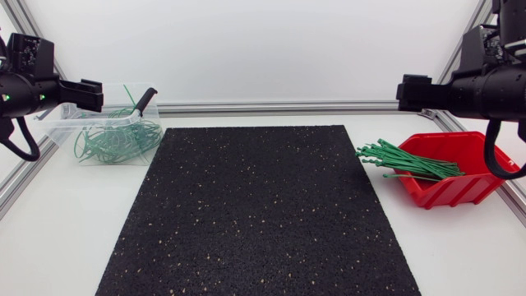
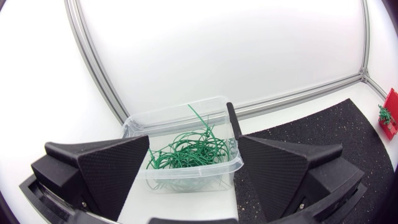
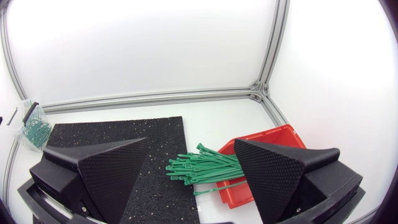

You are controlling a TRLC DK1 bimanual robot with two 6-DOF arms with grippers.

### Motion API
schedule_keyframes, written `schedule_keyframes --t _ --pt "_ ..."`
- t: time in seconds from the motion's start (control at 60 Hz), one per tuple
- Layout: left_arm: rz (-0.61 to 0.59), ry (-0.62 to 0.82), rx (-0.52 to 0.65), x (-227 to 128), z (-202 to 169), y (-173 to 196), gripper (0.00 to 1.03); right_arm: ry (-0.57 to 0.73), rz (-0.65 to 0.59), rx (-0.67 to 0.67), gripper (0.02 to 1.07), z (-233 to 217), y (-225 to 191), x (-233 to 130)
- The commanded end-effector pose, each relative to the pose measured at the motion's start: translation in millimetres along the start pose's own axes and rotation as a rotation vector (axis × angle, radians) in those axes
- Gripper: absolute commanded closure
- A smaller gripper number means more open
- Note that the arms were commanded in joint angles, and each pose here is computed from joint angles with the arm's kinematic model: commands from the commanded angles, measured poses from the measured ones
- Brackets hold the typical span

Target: Take a green cable tie from the red box, thread the tail through the head to close it, then place it in the transparent bin on the left.

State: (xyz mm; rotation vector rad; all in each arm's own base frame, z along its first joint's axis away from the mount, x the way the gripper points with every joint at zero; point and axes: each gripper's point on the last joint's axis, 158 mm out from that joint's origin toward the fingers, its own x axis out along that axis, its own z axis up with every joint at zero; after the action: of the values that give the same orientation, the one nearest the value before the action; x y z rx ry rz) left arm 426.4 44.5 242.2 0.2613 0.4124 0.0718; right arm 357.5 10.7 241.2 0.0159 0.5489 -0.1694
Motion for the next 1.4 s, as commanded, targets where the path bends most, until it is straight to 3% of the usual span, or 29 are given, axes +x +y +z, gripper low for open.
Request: schedule_keyframes --t 0.0,0.15,0.483,0.783,1.383 --pt "-0.006 -0.022 0.011 -13 -1 -5 0.04 -0.023 -0.032 -0.023 0.07 -5 -15 -3" --pt "-0.008 -0.013 -0.060 -29 -23 -10 0.04 -0.073 -0.077 -0.042 0.07 -9 -38 -10" --pt "0.010 -0.095 -0.094 -71 -43 -13 0.04 -0.202 -0.130 -0.056 0.07 -25 -66 -32" --pt "0.018 -0.269 -0.125 -115 -54 -22 0.04 -0.304 -0.145 -0.073 0.07 -51 -74 -47" --pt "-0.054 -0.310 -0.205 -127 -116 -53 0.07 -0.425 0.047 -0.031 0.07 -103 -45 -45"
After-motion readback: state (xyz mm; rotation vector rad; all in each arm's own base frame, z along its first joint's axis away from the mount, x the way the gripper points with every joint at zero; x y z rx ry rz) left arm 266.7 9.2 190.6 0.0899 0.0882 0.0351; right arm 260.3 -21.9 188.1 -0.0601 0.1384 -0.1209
